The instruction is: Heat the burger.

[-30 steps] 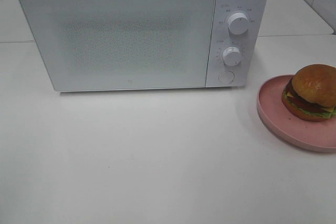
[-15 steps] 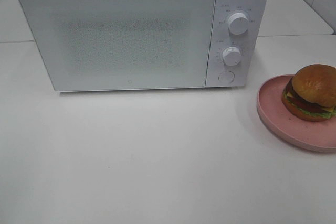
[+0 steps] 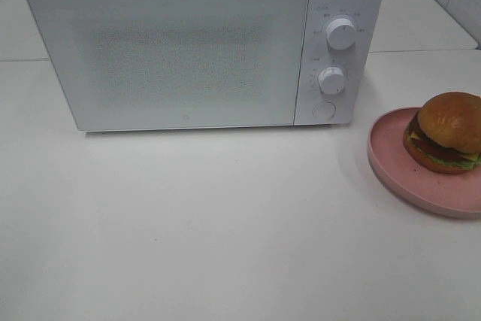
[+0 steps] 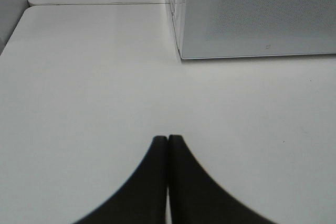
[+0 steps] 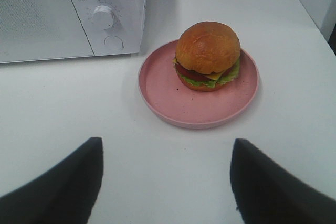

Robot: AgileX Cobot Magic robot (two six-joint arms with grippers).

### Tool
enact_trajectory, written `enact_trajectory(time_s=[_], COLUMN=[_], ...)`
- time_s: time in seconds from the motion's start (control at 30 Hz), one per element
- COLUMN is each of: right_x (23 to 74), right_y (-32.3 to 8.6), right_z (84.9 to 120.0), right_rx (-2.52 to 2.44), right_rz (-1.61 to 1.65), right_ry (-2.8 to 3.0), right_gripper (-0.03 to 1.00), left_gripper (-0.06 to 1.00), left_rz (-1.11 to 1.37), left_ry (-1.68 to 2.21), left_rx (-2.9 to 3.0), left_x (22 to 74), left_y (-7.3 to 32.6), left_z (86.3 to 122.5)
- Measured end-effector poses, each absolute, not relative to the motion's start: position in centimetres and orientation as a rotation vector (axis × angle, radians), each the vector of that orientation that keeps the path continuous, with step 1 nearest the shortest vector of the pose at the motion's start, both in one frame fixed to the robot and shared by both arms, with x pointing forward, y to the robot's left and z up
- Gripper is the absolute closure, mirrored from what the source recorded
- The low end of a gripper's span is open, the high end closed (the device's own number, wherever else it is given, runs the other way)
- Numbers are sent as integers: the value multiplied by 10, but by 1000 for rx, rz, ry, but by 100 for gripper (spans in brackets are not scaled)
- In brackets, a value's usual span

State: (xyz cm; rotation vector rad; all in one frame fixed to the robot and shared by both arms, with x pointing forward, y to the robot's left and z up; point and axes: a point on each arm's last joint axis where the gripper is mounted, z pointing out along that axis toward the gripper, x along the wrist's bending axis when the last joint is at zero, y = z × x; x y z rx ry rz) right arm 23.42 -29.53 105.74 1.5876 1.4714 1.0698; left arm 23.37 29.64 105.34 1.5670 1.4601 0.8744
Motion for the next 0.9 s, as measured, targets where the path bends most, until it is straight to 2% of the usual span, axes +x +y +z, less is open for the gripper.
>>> enact_trajectory(time_s=[0.9], right_x=[234], right_y=[-301], right_z=[1057], right_rx=[1560], right_rz=[988], right_ry=[1459], right_gripper=[30], left_gripper=[94], left_rz=[874], left_ry=[1460], left_rx=[1567], left_x=[234], left_y=[296], left_z=[1053])
